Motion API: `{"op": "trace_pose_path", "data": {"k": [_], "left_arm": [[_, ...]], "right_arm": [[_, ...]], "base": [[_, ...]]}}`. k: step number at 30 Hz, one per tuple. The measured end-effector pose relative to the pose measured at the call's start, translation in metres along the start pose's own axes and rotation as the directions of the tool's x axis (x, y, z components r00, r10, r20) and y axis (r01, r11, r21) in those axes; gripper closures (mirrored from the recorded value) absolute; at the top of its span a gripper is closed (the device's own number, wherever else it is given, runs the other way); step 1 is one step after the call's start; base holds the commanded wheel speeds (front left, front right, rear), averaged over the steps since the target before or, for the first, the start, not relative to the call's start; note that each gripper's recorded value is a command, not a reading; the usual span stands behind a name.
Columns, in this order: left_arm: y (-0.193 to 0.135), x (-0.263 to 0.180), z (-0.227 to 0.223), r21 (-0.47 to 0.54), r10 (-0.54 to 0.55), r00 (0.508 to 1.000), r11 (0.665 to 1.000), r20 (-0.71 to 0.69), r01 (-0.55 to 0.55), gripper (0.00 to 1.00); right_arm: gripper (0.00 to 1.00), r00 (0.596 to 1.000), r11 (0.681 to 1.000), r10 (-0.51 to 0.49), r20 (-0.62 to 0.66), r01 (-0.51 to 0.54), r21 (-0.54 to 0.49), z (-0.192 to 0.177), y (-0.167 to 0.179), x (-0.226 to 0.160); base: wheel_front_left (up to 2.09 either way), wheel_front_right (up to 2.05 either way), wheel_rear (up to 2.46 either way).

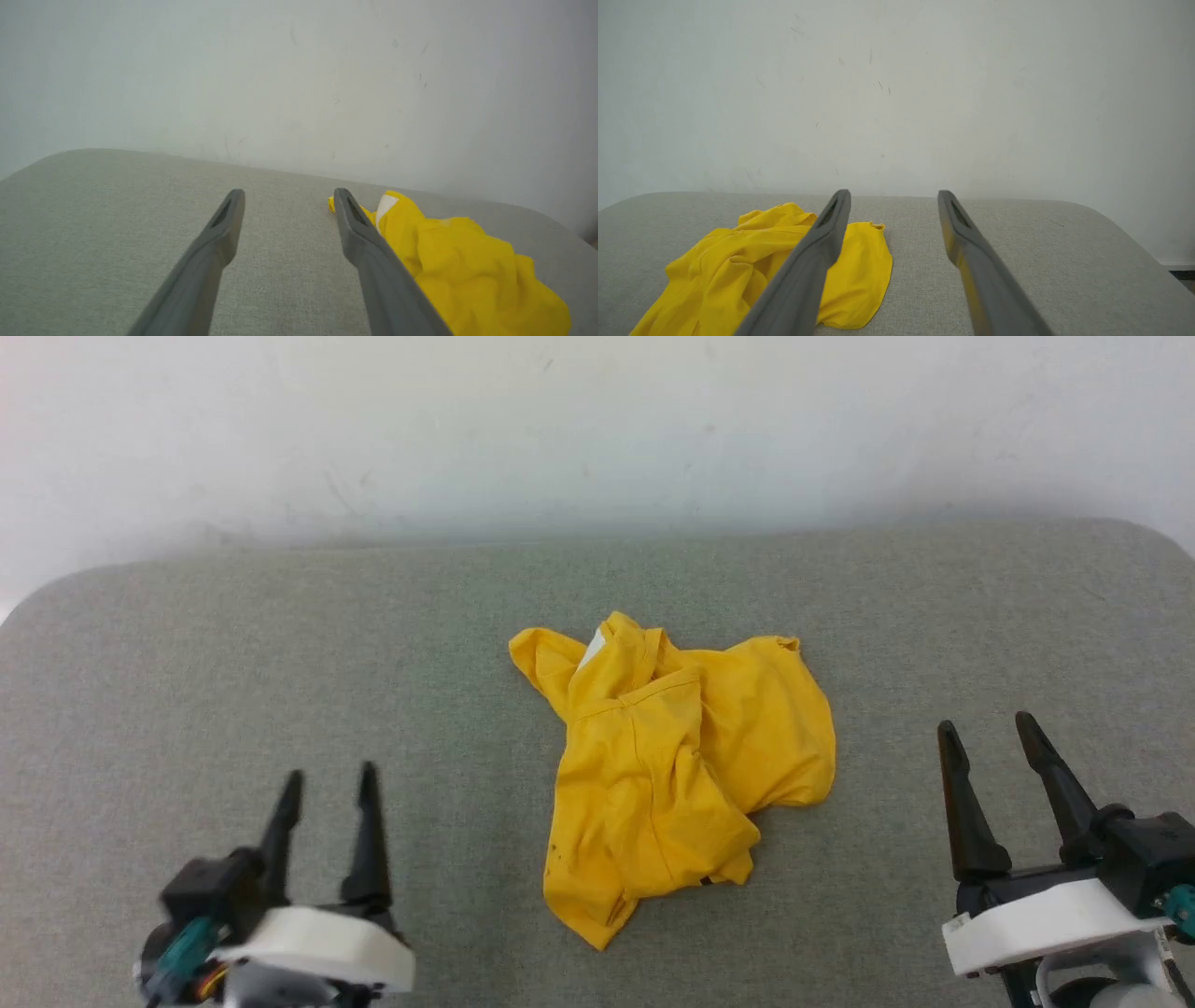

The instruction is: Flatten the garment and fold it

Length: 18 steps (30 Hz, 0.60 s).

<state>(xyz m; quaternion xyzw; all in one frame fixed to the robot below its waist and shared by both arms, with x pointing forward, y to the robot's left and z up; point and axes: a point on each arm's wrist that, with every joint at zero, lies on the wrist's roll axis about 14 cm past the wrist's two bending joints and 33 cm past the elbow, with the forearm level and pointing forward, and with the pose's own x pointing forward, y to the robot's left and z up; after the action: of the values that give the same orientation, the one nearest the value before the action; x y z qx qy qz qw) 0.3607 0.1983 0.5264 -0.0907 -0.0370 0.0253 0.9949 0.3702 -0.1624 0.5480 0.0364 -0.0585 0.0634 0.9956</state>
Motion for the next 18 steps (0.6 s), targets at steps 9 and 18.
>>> {"op": "trace_pose_path", "data": {"k": [9, 18], "left_arm": [[-0.078, 0.001, -0.079, -0.071, -0.282, 0.85, 0.957, -0.444, 0.281, 0.0], [-0.087, -0.033, -0.155, -0.073, -0.273, 0.615, 0.941, -0.74, 0.33, 0.0]], "right_arm": [[0.0, 0.999, 1.0, 0.016, -0.035, -0.016, 0.009, -0.013, 0.005, 0.007], [0.0, 0.998, 1.0, -0.018, -0.057, 0.019, 0.01, -0.021, -0.006, 0.006]], "base": [[0.0, 0.0, 0.0], [0.0, 0.0, 0.0]]}}
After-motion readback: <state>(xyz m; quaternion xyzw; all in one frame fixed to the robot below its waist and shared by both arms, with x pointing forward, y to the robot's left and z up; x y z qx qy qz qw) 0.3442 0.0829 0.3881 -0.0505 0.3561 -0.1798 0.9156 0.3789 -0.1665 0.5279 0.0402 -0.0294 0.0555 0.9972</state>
